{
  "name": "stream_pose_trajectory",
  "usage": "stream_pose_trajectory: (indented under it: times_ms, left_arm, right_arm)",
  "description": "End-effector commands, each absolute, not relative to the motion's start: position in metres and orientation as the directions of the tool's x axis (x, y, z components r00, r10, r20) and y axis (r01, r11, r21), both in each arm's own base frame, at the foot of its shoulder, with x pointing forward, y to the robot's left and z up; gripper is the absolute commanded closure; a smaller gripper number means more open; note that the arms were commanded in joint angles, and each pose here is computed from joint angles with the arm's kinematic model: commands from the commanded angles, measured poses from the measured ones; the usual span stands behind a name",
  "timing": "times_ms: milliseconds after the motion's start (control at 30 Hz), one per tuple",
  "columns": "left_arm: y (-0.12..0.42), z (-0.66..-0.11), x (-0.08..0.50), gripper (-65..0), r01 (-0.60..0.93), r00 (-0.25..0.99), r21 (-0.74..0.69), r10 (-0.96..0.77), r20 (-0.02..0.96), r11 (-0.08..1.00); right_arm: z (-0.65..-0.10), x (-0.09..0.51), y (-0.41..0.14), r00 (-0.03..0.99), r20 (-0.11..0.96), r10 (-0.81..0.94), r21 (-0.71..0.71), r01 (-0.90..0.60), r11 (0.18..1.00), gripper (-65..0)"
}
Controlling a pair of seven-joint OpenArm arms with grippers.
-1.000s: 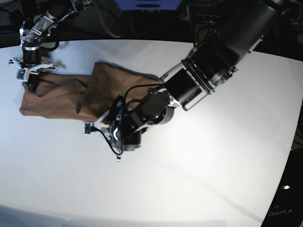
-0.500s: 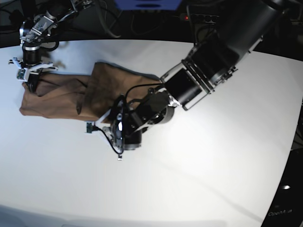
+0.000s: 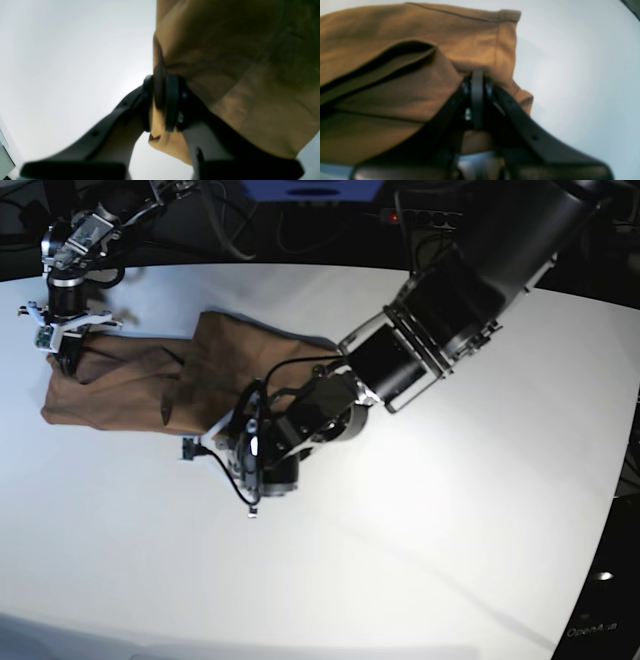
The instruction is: Fold the T-shirt properly
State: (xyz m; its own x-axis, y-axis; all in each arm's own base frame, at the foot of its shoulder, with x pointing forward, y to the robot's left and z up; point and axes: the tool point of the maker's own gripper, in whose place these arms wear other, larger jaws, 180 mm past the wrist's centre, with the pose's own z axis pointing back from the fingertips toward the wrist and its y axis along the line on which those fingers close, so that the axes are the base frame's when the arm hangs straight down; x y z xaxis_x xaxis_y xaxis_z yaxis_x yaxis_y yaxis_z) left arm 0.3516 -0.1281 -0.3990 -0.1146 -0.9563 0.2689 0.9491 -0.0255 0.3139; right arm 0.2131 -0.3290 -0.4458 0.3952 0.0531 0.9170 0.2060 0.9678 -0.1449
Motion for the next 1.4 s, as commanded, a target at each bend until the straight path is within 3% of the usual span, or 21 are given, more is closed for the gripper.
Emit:
stream_pose_trajectory:
  times_ms: [0,167,367,767,933,1200,1367]
  left_arm:
    - [-0.139,-0.379,0.365,-7.4,0.934,-0.132,0.357,-0.947,0.293,-0.02]
    - [-0.138,-0.377,0.368,-4.3,0.935,-0.117,0.354,-0.945,0.307,-0.001]
    - [-0.129,-0.362,0.388,-4.4,0.934,-0.013,0.334,-0.92,0.391,0.128]
    - [-0.126,-0.361,0.394,-4.2,0.922,0.035,0.339,-0.913,0.406,0.186]
    - [-0.124,-0.358,0.402,-4.1,0.898,0.091,0.355,-0.899,0.428,0.26]
    - [-0.123,-0.36,0.401,-4.1,0.899,0.098,0.35,-0.899,0.427,0.264]
    - [-0.114,-0.354,0.414,-4.1,0.868,0.183,0.335,-0.862,0.472,0.368]
  right_arm:
    - [-0.482,0.192,-0.317,0.569,0.821,0.048,-0.153,0.138,0.978,-0.7]
    - [-0.482,0.193,-0.317,0.568,0.822,0.048,-0.153,0.138,0.978,-0.7]
    - [-0.481,0.193,-0.317,0.568,0.822,0.05,-0.155,0.138,0.978,-0.7]
    - [-0.482,0.193,-0.317,0.568,0.822,0.048,-0.153,0.138,0.978,-0.7]
    - [-0.482,0.193,-0.317,0.568,0.822,0.048,-0.153,0.138,0.978,-0.7]
    - [-0.483,0.191,-0.316,0.572,0.819,0.047,-0.152,0.138,0.979,-0.7]
    - [-0.483,0.191,-0.316,0.572,0.819,0.047,-0.152,0.138,0.979,-0.7]
